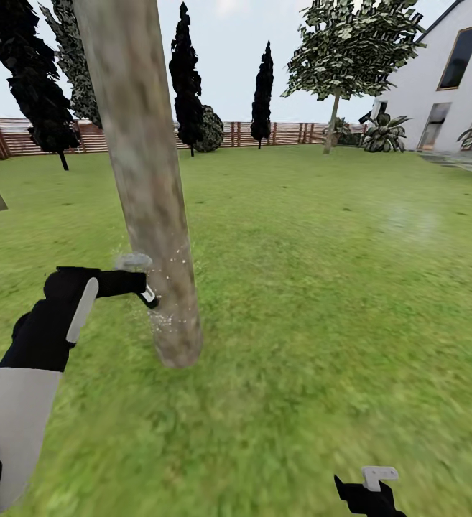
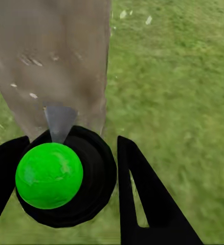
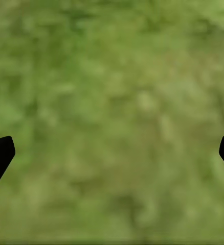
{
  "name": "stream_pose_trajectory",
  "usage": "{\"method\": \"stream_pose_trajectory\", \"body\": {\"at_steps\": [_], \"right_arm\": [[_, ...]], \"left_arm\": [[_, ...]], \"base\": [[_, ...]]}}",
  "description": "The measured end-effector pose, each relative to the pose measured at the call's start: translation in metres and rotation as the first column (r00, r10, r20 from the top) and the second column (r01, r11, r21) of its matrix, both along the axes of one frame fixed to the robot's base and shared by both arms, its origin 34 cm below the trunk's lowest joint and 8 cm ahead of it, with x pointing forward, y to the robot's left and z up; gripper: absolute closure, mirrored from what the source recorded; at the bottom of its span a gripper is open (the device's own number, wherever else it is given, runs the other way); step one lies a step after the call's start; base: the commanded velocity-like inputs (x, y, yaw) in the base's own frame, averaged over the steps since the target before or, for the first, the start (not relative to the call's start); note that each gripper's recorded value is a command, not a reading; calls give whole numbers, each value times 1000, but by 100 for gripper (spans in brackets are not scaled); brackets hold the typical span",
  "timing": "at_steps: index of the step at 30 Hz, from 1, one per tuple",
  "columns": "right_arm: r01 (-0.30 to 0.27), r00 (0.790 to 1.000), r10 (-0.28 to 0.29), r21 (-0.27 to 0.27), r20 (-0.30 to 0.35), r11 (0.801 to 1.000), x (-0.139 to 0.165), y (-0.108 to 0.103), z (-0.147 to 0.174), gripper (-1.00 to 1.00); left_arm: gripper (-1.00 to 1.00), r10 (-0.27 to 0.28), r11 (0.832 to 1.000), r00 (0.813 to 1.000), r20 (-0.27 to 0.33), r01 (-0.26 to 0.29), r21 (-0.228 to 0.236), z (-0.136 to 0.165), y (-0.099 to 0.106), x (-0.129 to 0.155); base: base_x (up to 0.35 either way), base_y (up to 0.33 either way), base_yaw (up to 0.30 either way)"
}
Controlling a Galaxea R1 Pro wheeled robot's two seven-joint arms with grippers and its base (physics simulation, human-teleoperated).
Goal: In the garden, pick up the pesticide atomizer on the floor and spray pesticide onto both trees until each tree trunk is fully covered.
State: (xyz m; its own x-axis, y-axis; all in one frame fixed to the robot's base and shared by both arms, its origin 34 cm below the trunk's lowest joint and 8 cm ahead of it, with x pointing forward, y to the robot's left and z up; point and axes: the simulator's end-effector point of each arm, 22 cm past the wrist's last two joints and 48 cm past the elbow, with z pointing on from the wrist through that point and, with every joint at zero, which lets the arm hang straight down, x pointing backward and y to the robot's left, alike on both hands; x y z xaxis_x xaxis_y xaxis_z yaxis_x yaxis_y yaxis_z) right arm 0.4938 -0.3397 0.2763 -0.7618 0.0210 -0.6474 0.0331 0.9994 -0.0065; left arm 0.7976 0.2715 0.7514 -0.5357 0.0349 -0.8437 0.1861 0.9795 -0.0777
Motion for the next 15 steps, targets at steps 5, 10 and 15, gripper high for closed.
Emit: {"method": "stream_pose_trajectory", "body": {"at_steps": [5, 10, 15], "right_arm": [[0, 1000, 0, 0, 0, 1000, 0, 0, 0, -100], [0, 1000, 0, 0, -1, 1000, 0, 0, 0, -100], [0, 1000, 0, 0, -1, 1000, 0, 0, 0, -100]], "left_arm": [[100, 11, 1000, 999, 30, -11, -15, 22, 10, 6], [100, -14, 1000, 998, -65, 15, 22, -35, -3, -9], [100, 36, 998, 961, -273, -19, 64, -155, 15, -37]], "base": [[0, 0, 0], [0, 0, 0], [0, 0, 0]]}}
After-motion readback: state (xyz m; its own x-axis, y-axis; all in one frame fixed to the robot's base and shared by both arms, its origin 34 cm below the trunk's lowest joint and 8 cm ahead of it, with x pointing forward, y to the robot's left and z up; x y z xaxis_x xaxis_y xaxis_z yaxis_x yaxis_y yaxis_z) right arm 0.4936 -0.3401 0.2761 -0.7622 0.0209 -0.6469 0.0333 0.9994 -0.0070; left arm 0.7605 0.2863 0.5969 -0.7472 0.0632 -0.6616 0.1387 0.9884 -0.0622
